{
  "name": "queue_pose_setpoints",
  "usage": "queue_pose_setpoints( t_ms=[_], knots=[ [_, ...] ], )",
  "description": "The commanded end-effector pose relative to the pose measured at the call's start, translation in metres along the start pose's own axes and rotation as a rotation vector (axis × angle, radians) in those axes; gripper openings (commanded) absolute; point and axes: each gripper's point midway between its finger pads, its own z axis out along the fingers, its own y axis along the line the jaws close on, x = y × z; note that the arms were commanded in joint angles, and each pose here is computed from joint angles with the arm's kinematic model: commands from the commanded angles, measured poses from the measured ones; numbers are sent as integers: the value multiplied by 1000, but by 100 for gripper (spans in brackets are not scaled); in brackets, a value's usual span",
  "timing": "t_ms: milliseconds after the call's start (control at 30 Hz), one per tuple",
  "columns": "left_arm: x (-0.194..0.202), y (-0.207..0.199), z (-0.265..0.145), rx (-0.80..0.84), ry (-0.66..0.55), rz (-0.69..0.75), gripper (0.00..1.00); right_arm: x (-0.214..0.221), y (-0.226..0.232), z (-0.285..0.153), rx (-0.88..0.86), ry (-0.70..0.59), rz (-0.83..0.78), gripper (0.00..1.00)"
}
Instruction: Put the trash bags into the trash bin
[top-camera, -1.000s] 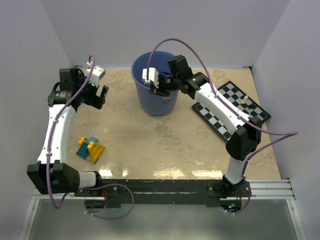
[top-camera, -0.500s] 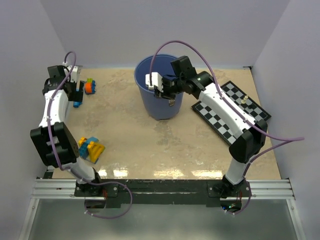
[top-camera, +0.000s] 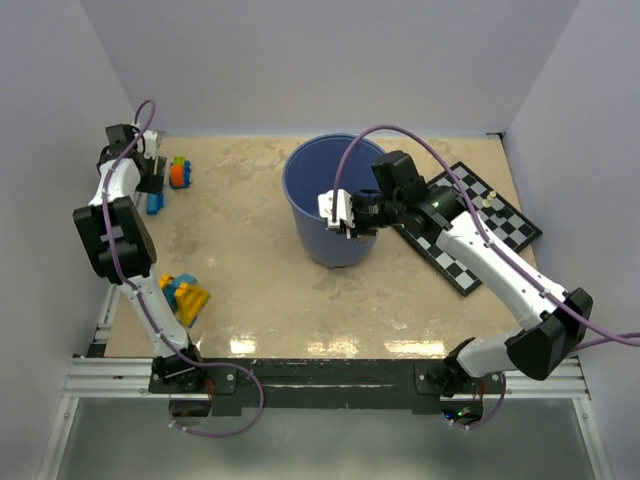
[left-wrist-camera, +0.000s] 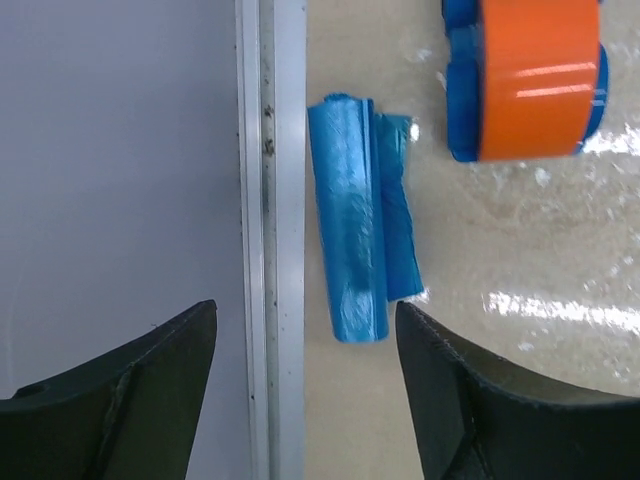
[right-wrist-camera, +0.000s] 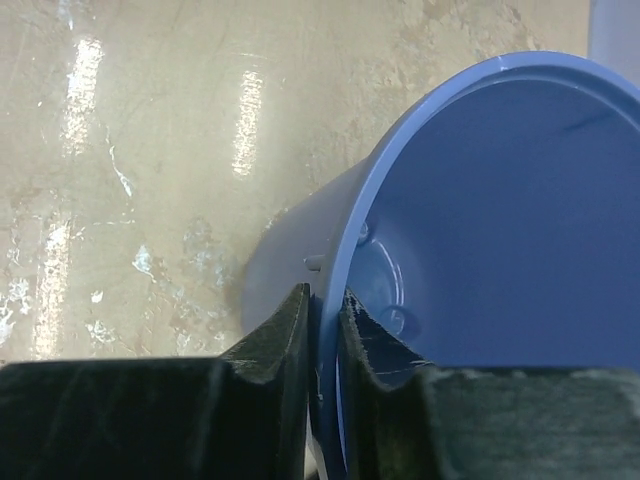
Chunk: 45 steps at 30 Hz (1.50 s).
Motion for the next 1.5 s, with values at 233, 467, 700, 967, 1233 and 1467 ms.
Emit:
queue_pose_setpoints(
  t_ms=[233, 467, 700, 967, 1233, 1467],
  knots=[
    [-9, 2, 47, 63, -11, -30, 67, -55, -42, -33, 217, -121, -200, 71],
    [9, -16, 69, 127, 33, -77, 59, -73, -69, -58, 376, -146, -157, 77],
    [8, -25, 61, 181, 30, -82, 38, -78, -83, -63, 453, -166, -77, 77],
    [-49, -8, -33, 185, -187, -63, 4, -78, -52, -96, 429, -145, -22, 76],
    [-93, -72, -184, 471, -438, -114, 0, -29, -13, -95, 336, 36, -100, 78],
    [-41, -196, -272, 885, -412, -26, 0, -11, -24, -62, 317, 55, -147, 75]
  ],
)
